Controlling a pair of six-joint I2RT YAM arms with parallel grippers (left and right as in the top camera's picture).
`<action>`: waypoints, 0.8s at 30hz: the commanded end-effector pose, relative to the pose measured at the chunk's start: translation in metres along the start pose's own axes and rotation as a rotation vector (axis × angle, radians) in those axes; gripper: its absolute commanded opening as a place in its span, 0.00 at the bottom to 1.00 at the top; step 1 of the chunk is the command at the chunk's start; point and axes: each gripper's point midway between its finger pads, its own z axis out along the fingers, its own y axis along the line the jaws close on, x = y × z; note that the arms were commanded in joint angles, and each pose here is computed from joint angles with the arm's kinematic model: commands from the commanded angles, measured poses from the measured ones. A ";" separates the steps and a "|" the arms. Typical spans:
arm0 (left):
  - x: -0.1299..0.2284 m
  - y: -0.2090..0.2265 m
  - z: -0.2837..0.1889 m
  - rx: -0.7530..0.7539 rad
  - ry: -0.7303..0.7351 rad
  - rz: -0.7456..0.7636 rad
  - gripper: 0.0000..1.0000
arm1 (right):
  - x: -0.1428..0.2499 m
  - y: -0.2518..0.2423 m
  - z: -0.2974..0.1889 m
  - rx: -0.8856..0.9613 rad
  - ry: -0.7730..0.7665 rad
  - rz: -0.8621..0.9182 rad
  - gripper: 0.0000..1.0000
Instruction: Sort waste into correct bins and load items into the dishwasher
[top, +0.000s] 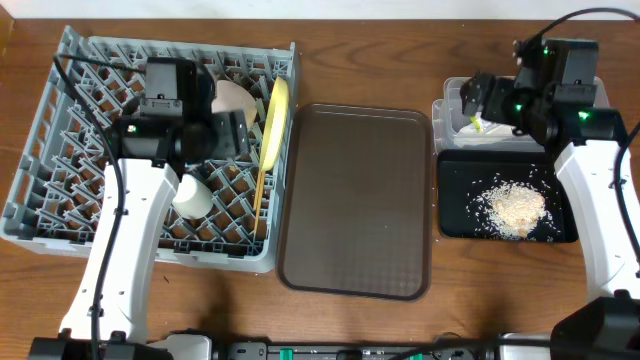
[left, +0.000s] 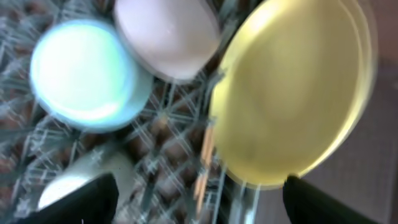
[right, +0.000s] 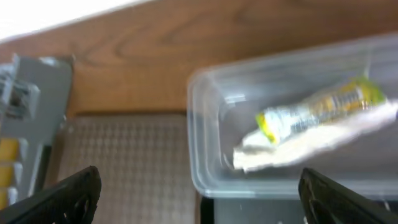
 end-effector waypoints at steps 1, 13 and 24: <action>0.015 0.016 -0.003 -0.082 0.054 0.007 0.87 | 0.012 -0.002 -0.003 0.018 0.044 -0.021 0.99; 0.062 0.013 -0.009 -0.025 0.133 0.004 0.88 | 0.074 -0.020 -0.020 0.109 0.192 -0.005 0.99; 0.096 0.018 -0.034 0.046 -0.229 0.082 0.88 | 0.109 -0.014 -0.077 0.022 -0.180 -0.078 0.99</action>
